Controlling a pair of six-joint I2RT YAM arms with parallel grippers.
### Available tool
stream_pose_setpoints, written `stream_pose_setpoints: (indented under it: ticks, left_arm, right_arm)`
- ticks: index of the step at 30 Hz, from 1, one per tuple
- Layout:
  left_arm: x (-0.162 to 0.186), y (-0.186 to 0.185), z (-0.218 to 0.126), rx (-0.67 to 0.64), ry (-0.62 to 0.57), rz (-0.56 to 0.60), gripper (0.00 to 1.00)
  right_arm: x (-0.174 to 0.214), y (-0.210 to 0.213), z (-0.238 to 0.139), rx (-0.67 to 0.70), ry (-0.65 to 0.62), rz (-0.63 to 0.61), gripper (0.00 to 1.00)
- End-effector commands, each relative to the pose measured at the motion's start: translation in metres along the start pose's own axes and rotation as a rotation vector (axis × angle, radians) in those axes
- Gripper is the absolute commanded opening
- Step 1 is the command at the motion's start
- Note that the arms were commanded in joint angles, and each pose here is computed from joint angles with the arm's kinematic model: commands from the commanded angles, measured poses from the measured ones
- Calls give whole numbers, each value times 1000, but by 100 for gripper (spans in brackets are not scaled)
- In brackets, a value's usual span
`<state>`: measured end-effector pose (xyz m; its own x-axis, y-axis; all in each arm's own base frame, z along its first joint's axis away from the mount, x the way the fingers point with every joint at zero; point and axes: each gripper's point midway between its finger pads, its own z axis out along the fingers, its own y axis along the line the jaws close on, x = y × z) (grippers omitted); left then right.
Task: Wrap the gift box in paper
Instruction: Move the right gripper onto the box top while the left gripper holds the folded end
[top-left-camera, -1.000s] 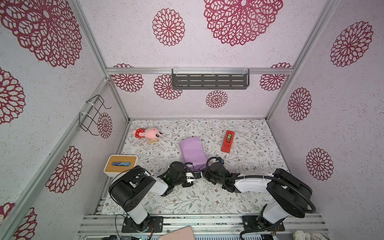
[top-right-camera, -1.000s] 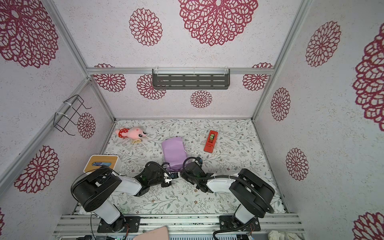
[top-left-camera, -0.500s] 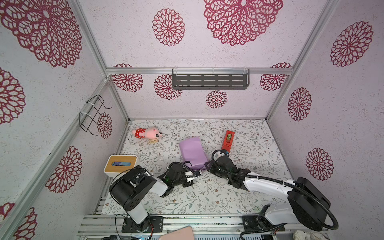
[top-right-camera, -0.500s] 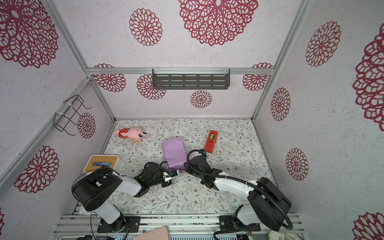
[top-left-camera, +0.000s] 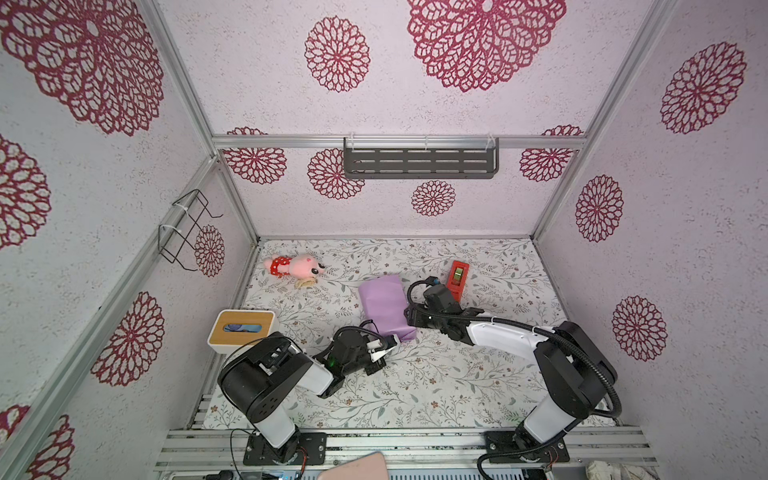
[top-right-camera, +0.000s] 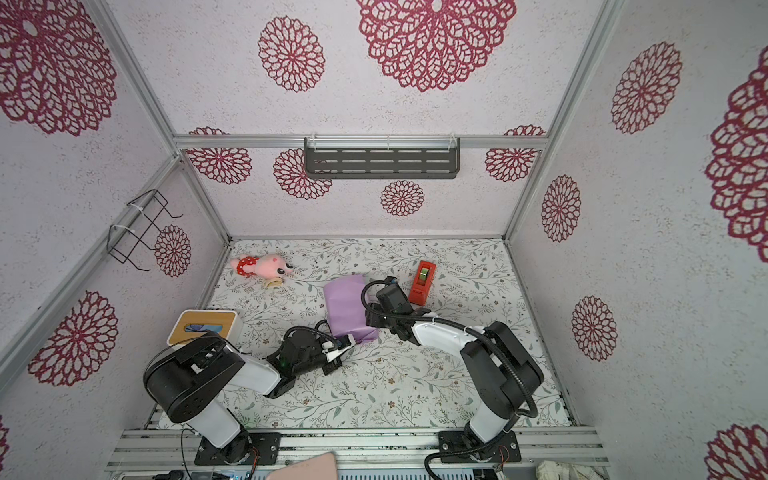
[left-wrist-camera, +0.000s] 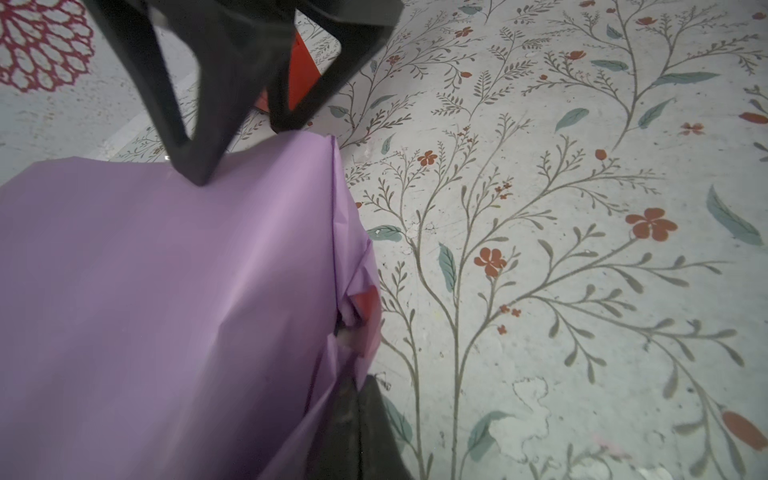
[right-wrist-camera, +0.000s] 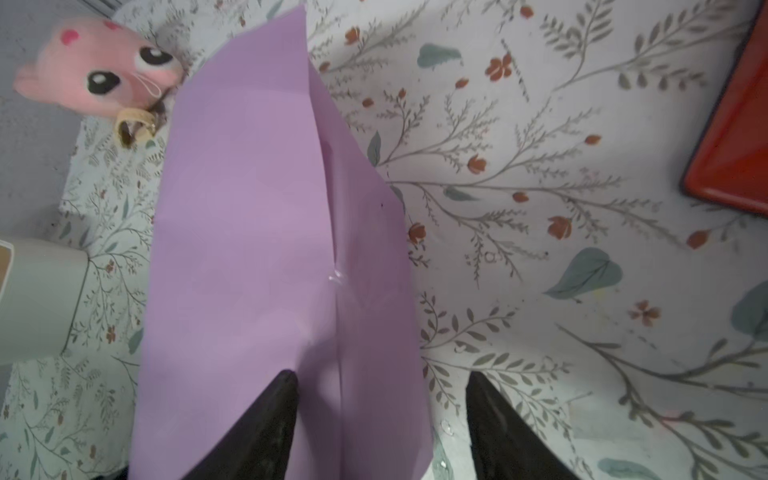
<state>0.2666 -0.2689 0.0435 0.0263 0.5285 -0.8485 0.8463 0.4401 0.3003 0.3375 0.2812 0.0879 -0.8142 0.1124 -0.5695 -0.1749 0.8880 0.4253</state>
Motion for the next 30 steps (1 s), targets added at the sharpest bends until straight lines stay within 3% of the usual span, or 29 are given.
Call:
stream_pose_setpoints:
  ticks: [1, 11, 30]
  left_arm:
    - [-11, 12, -2, -44, -32, -43, 0]
    - [-14, 20, -7, -88, -40, -71, 0]
    - [-18, 38, -5, -168, -91, -210, 0]
  right_arm:
    - [7, 6, -3, -36, 25, -45, 67]
    - [29, -12, 2, 2, 75, -32, 66]
    - [38, -17, 2, 4, 93, -63, 64]
